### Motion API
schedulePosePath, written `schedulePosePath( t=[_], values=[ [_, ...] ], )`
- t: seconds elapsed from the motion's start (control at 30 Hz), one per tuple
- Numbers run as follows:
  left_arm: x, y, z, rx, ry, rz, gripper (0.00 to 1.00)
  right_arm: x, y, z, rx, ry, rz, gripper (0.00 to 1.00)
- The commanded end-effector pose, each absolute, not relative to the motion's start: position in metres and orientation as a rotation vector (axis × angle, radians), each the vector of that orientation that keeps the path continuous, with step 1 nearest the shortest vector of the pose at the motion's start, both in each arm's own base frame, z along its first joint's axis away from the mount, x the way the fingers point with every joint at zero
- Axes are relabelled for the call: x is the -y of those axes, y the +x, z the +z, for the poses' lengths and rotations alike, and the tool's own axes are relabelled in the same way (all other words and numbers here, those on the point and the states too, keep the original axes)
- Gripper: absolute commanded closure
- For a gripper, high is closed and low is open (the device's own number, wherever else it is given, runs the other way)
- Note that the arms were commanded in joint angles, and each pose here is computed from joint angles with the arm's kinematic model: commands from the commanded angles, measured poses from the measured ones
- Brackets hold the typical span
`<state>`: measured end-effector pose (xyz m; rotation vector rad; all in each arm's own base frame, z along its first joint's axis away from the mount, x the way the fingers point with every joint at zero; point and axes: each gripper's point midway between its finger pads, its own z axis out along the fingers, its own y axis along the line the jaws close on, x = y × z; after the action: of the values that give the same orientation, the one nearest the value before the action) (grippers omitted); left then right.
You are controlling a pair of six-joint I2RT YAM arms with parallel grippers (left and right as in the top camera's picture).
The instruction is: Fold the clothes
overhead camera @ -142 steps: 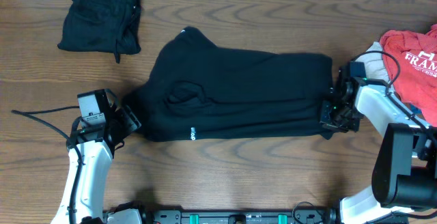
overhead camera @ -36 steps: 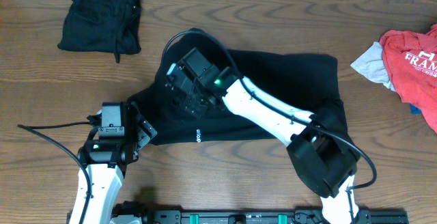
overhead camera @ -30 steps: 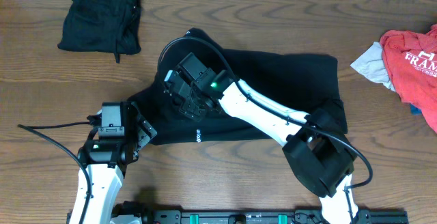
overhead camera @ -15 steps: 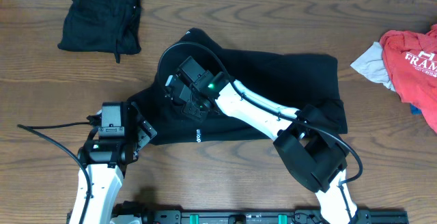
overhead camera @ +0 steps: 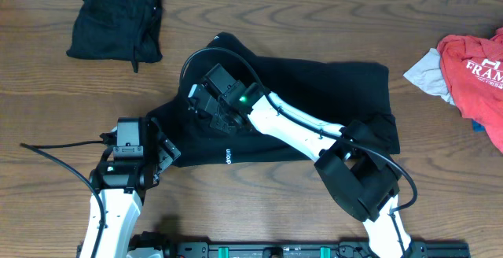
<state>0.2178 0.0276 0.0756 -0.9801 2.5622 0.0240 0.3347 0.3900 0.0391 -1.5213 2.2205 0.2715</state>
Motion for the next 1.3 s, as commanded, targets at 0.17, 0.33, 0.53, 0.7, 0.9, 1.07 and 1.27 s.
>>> schedulePosePath(
  t=[0.17, 0.33, 0.53, 0.7, 0.9, 1.07, 1.27],
  values=[
    [-0.032, 0.219, 0.082, -2.542, -0.979, 0.047, 0.02, -0.384, 0.356, 0.037, -2.245, -1.421, 0.202, 0.99],
    [-0.032, 0.219, 0.082, -2.542, -0.980, 0.048, 0.02, -0.379, 0.379, 0.044, -2.231, -1.333, 0.205, 0.99],
    [-0.032, 0.219, 0.081, -2.545, -0.981, 0.049, 0.02, -0.362, 0.423, 0.059, -2.191, -1.167, 0.096, 0.99],
    [-0.032, 0.219, 0.081, -2.546, -0.981, 0.049, 0.02, -0.356, 0.444, 0.070, -2.150, -1.095, 0.095, 0.99],
    [-0.032, 0.218, 0.081, -2.546, -0.981, 0.049, 0.02, -0.362, 0.438, 0.068, -2.149, -1.118, 0.114, 0.60],
    [-0.032, 0.218, 0.081, -2.546, -0.981, 0.049, 0.02, -0.378, 0.423, 0.068, -2.132, -1.157, 0.128, 0.43],
    [-0.032, 0.218, 0.081, -2.547, -0.980, 0.049, 0.02, -0.387, 0.404, 0.070, -2.215, -1.092, 0.179, 0.41]
  ],
)
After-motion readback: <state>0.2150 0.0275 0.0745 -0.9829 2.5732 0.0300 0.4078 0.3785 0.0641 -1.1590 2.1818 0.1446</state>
